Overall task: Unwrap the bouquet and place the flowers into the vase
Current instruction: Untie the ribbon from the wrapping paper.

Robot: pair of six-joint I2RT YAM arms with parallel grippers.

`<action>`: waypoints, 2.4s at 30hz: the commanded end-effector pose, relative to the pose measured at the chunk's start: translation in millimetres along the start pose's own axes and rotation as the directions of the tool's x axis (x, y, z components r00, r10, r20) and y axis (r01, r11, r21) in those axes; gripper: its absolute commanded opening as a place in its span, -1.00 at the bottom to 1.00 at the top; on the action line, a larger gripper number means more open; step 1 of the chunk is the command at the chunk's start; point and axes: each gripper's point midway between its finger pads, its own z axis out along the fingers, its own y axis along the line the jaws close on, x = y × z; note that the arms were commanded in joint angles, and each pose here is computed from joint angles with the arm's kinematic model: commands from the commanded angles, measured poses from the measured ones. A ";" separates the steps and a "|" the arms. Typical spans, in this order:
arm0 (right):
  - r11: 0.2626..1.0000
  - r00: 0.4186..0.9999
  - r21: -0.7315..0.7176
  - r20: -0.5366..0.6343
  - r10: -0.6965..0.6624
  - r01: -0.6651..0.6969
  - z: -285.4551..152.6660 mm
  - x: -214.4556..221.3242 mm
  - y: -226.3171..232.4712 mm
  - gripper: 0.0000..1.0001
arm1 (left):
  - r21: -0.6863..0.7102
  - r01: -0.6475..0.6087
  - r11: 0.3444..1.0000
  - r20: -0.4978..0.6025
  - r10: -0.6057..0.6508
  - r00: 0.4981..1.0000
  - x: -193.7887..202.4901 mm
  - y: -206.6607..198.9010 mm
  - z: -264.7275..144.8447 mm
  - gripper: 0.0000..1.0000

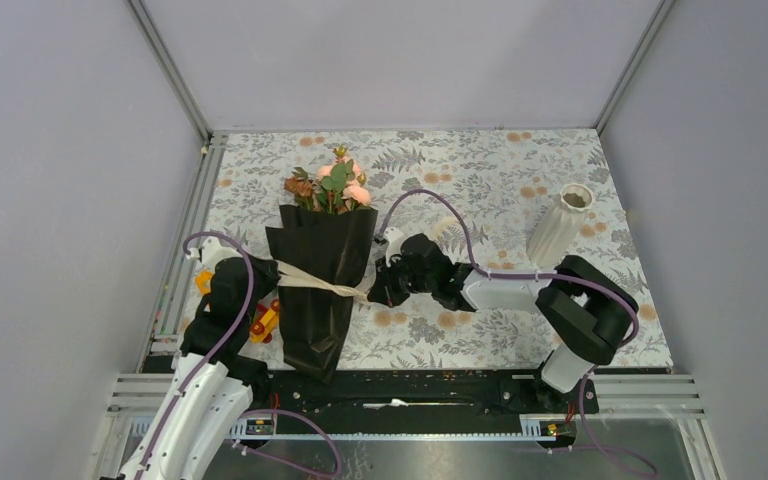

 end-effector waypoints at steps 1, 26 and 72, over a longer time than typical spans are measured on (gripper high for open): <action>0.996 0.990 0.082 0.138 0.022 -0.034 -16.8 -26.5 -6.1 -1.00 | -0.027 0.018 0.999 0.069 -0.016 0.998 -13.0 6.0 0.7 -1.00; 0.954 0.991 0.279 0.104 0.084 -0.110 -25.7 -16.1 -38.2 -1.00 | 0.002 -0.115 0.993 0.186 0.113 0.976 -73.0 -13.8 -50.6 0.40; 0.957 0.982 0.223 0.070 0.175 -0.186 -16.1 -16.4 -42.9 -1.00 | 0.484 -0.649 0.587 -0.245 0.803 0.543 130.5 -86.4 -26.9 0.47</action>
